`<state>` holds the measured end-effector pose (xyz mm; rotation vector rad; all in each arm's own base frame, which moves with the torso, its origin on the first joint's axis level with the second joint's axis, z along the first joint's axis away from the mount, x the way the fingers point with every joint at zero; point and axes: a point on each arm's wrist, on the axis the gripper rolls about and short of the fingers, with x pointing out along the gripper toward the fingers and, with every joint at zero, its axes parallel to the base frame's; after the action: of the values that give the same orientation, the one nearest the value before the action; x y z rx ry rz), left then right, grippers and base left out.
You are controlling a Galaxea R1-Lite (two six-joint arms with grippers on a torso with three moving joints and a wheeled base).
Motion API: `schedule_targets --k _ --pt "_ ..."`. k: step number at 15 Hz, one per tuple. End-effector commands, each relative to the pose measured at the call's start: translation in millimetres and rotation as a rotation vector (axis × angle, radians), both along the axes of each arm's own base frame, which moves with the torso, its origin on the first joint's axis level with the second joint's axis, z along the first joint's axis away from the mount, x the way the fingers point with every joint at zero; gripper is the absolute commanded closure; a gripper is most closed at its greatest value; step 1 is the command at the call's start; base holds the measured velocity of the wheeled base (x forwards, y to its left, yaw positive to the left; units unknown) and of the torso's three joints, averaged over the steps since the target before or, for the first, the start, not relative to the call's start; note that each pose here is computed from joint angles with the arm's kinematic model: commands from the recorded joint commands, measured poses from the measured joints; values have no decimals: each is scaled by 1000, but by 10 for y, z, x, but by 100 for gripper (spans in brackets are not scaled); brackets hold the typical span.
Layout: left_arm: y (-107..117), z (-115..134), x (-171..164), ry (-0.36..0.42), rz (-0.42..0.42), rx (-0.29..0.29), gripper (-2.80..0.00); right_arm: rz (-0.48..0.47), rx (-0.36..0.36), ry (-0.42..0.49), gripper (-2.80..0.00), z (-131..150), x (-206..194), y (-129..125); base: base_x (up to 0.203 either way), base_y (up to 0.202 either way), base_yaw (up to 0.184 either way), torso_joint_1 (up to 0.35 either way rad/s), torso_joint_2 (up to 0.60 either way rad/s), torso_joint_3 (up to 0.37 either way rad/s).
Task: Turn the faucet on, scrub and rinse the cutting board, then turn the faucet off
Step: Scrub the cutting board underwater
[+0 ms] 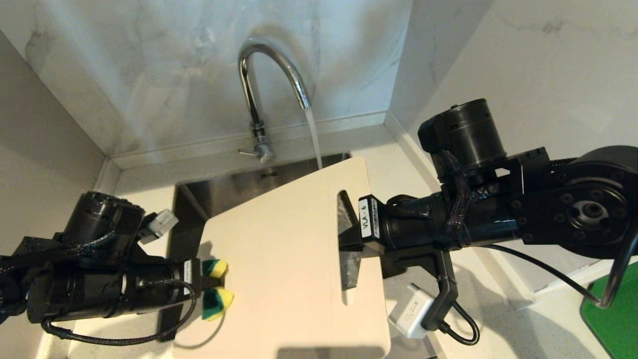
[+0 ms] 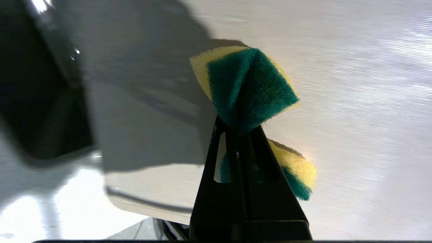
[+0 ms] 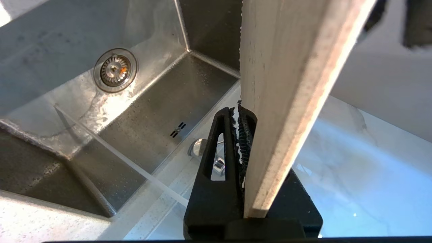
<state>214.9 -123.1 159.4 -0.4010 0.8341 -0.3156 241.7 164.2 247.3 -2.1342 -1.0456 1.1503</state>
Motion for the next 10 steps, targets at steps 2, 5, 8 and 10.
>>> schedule_targets --k 2,5,8,10 --pt "366 -234 39 50 59 -2 0 11 -3 -9 0 -1 -1 2 0 0 0 0 0 0" --pt "611 -399 97 56 106 6 0 9 1 -12 0 16 -6 -2 0 0 0 0 0 0" --pt "773 -482 111 49 124 -5 0 5 5 -6 0 21 -9 -4 0 0 0 0 0 0" --pt "822 -432 125 26 138 -15 0 6 4 -3 0 13 -11 -4 0 0 0 0 0 0"
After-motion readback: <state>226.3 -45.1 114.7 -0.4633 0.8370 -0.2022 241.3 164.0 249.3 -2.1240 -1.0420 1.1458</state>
